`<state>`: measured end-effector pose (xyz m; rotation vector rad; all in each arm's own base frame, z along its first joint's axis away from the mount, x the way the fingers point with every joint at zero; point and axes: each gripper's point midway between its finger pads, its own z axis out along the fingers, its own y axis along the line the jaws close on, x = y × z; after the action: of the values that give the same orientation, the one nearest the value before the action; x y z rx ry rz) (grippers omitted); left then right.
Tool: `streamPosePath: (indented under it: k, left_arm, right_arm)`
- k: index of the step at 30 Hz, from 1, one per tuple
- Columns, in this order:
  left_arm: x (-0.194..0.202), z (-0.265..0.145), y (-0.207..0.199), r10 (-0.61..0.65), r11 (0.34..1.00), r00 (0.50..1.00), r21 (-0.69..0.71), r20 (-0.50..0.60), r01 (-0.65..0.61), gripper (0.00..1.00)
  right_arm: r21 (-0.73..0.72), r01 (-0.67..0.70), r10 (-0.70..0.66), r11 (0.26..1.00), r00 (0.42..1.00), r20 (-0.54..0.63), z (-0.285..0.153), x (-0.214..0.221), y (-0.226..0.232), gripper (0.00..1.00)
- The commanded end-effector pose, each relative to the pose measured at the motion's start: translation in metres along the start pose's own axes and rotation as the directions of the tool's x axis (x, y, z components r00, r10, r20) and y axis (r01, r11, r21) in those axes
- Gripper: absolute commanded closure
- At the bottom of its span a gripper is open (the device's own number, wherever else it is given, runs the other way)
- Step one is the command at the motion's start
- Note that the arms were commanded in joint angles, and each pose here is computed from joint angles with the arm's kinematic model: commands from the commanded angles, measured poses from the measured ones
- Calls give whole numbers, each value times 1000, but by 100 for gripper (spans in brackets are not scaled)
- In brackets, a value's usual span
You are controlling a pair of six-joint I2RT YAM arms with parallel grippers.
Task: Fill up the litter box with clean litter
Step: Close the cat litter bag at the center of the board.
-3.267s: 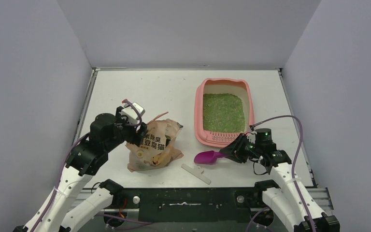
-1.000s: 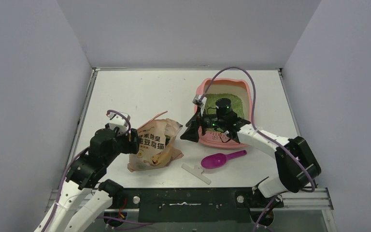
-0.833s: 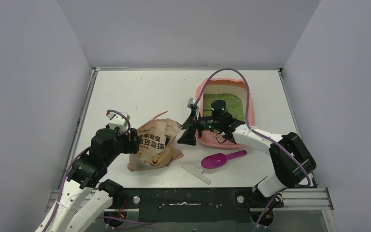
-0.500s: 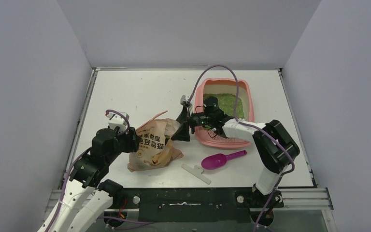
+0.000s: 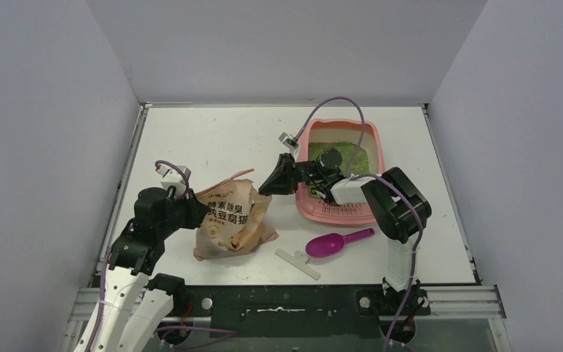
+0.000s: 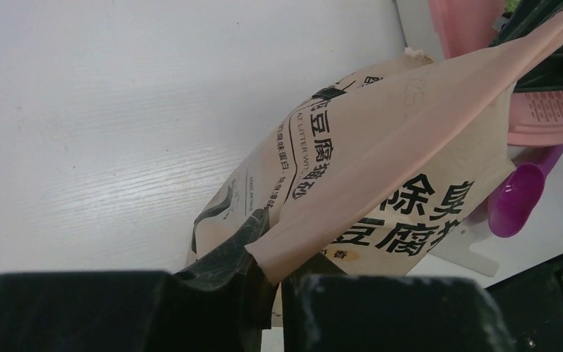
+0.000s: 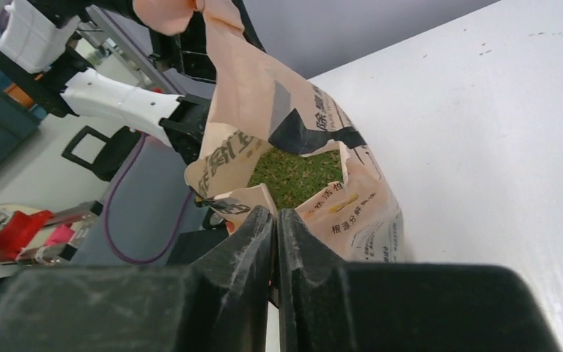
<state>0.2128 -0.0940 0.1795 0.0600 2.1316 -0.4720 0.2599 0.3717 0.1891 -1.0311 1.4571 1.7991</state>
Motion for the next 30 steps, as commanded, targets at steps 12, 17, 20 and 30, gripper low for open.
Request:
streamPosePath:
  k: [12, 17, 20, 30]
  left_arm:
    - [-33, -4, -12, 33, 997, 992, 70, 120, -42, 87]
    - [-31, -3, -13, 28, 996, 991, 82, 130, -39, 66]
    - [-32, -2, -12, 23, 996, 987, 85, 157, -37, 61]
    - [-23, 3, -16, 15, 993, 991, 115, 134, -30, 62]
  right_arm:
    - [366, 291, -232, 884, 953, -197, -40, -25, -22, 4]
    - [424, 458, -209, 782, 832, -514, -65, 4, -19, 3]
    - [341, 468, -257, 815, 820, -512, -63, 10, 3, 2]
    - [199, 482, -367, 853, 826, -429, -36, 8, 19, 1]
